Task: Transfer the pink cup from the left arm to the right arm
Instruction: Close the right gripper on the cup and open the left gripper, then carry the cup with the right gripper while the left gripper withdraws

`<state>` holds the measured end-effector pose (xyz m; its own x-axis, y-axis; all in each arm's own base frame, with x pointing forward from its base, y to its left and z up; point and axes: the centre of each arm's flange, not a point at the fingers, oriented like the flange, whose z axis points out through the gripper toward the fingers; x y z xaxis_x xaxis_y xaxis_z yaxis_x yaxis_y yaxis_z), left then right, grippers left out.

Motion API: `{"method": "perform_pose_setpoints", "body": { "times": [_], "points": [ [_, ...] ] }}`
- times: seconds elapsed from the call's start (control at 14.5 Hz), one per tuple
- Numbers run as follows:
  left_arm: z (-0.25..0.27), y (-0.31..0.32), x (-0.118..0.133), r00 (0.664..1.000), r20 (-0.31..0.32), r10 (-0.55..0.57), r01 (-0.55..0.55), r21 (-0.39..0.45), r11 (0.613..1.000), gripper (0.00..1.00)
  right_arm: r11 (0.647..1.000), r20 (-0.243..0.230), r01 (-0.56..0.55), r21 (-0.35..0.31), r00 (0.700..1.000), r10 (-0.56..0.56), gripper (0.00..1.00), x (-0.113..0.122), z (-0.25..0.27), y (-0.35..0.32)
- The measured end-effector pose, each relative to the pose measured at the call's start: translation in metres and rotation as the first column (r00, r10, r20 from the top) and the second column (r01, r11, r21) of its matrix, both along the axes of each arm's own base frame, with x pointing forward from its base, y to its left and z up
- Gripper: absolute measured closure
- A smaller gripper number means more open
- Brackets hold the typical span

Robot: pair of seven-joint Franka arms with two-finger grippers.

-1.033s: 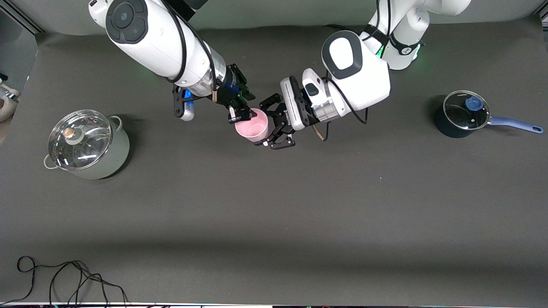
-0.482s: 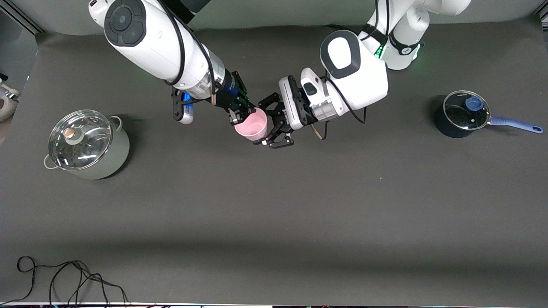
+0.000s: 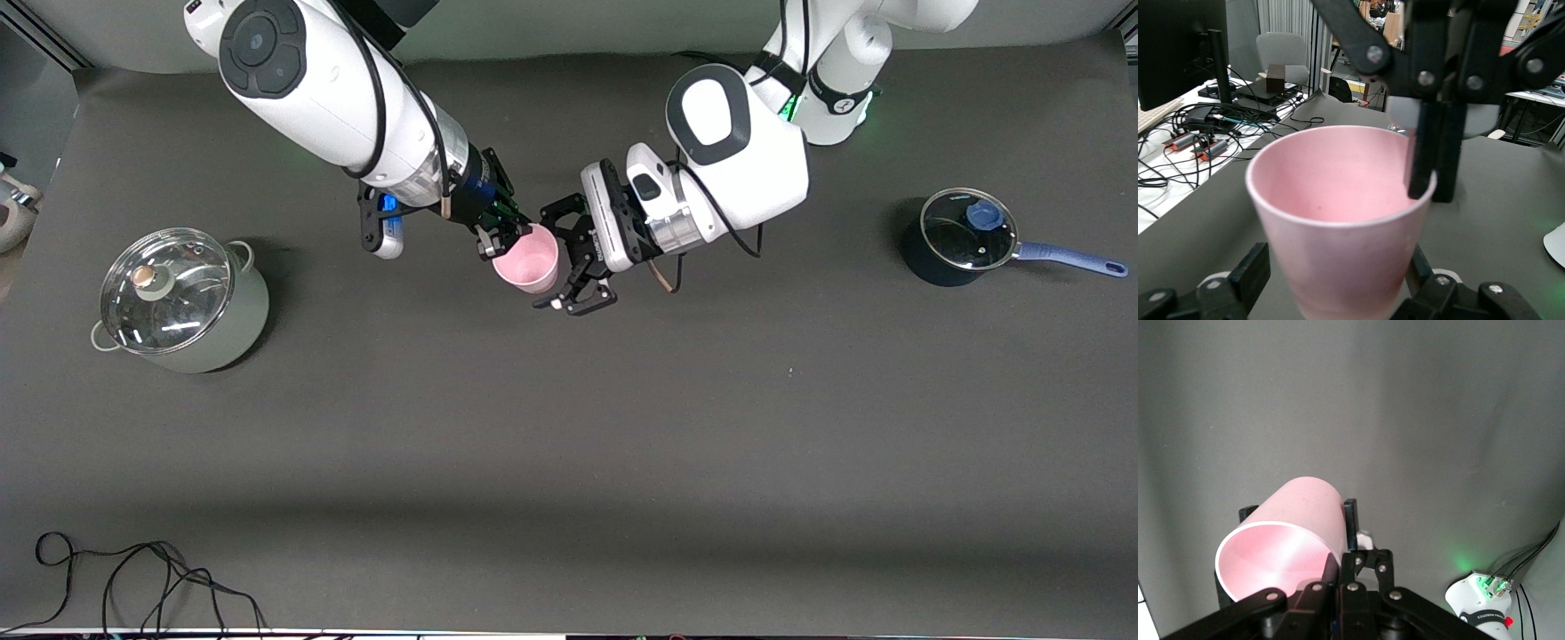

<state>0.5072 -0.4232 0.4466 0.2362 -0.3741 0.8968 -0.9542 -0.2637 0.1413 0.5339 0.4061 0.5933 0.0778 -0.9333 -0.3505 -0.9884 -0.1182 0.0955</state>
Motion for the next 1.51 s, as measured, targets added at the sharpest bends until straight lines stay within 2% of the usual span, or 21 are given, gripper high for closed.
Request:
{"method": "perform_pose_setpoints", "body": {
  "times": [0.14,0.41,0.62,0.76,0.83,0.96,1.1,1.31,1.51],
  "points": [
    [-0.001,0.003,0.003,1.000,-0.001,0.006,-0.006,0.001,1.000,0.01,1.000,0.001,-0.002,0.001,1.000,0.002,0.97,0.000,0.000,0.000],
    [-0.011,0.027,0.018,0.999,-0.039,-0.007,0.007,-0.009,1.000,0.01,0.998,0.036,-0.056,0.009,0.998,0.056,0.97,0.008,-0.001,-0.008],
    [-0.024,0.079,0.047,0.995,-0.077,-0.064,0.064,-0.001,0.998,0.02,0.985,0.034,-0.175,-0.012,0.984,0.175,0.97,0.023,-0.006,-0.043],
    [-0.029,0.120,0.062,0.984,-0.130,-0.126,0.129,0.014,0.992,0.02,0.945,0.033,-0.326,-0.018,0.945,0.326,0.97,0.032,-0.010,-0.076],
    [-0.032,0.141,0.067,0.970,-0.185,-0.156,0.163,0.028,0.986,0.02,0.903,0.035,-0.427,-0.035,0.903,0.428,0.97,0.034,-0.011,-0.095],
    [-0.035,0.185,0.073,0.930,-0.313,-0.191,0.223,0.067,0.973,0.01,0.784,0.036,-0.613,-0.094,0.785,0.618,0.97,0.039,-0.013,-0.127],
    [-0.031,0.229,0.077,0.892,-0.414,-0.182,0.255,0.130,0.958,0.01,0.675,0.049,-0.727,-0.125,0.675,0.736,0.97,0.047,-0.014,-0.153],
    [-0.005,0.298,0.080,0.831,-0.549,-0.090,0.266,0.251,0.931,0.00,0.508,0.080,-0.849,-0.144,0.502,0.861,0.97,0.064,-0.013,-0.213],
    [0.025,0.370,0.083,0.768,-0.636,0.076,0.226,0.381,0.897,0.00,0.301,0.038,-0.936,-0.183,0.300,0.953,0.97,0.067,-0.009,-0.291]
  ]
}}
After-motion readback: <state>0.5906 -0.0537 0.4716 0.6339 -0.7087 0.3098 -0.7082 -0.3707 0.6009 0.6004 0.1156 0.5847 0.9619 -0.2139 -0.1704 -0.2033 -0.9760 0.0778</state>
